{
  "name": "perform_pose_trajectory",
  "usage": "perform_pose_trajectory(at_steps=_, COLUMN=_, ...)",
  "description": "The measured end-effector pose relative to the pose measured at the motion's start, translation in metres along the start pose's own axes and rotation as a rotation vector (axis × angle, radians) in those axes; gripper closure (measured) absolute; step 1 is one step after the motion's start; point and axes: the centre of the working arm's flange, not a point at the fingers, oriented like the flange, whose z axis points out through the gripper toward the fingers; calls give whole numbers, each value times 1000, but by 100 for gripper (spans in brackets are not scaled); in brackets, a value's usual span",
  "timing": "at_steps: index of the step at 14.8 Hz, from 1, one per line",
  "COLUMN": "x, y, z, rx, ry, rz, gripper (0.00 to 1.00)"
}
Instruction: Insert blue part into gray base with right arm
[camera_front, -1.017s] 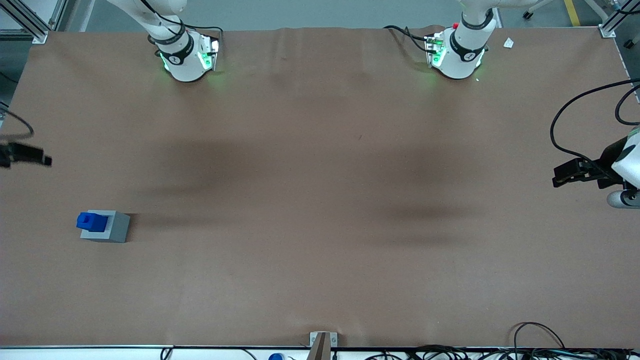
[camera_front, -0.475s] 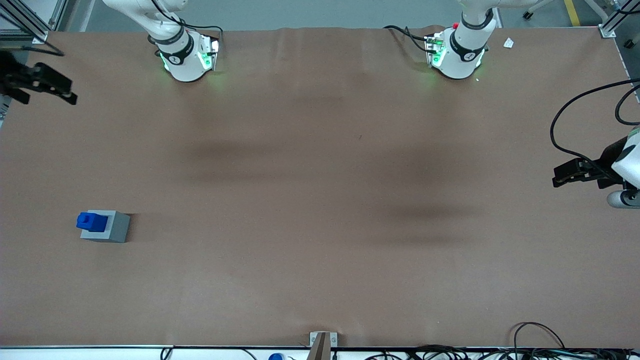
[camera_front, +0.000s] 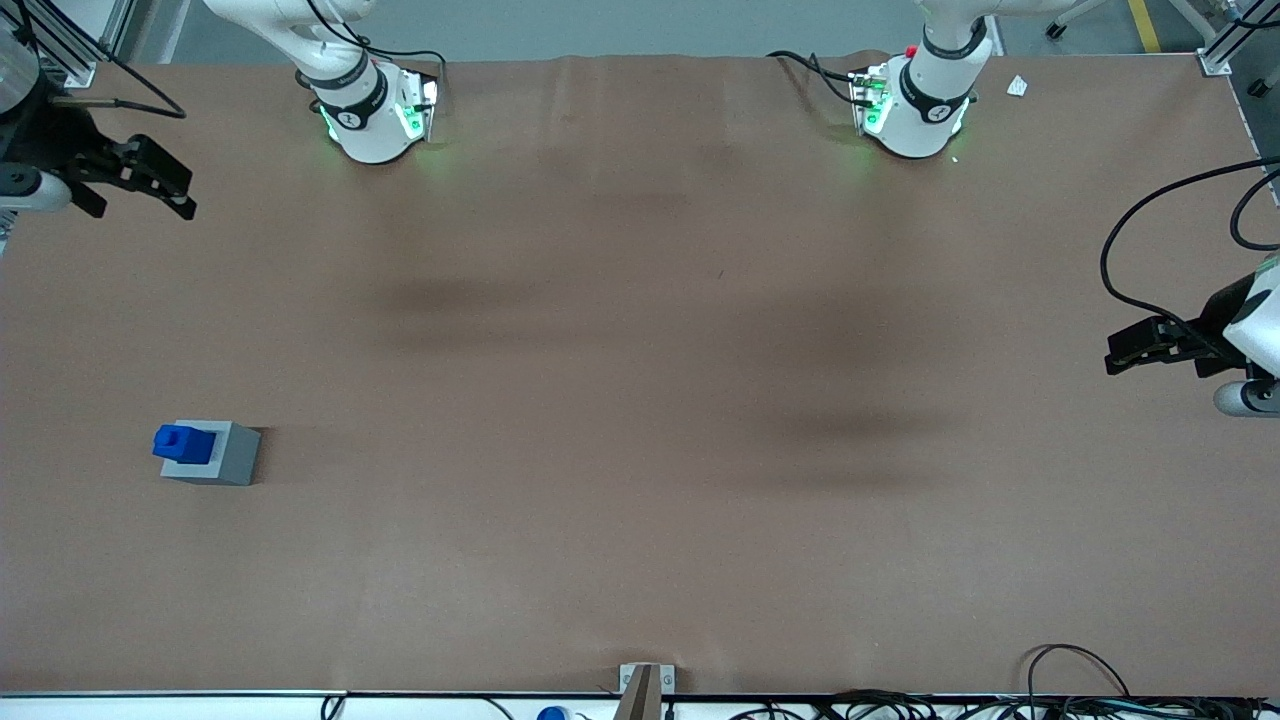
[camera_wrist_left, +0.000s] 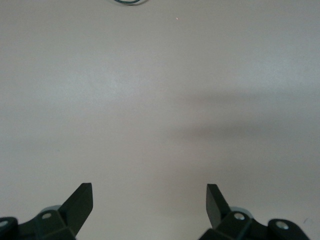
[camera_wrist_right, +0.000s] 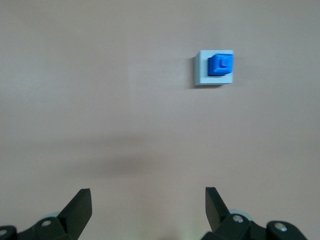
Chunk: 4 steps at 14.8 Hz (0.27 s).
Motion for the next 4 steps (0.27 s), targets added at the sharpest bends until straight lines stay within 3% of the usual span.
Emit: perform_pose_trajectory(at_steps=4, x=1, y=37, z=-2, rx=3, ry=14, rz=65, gripper=0)
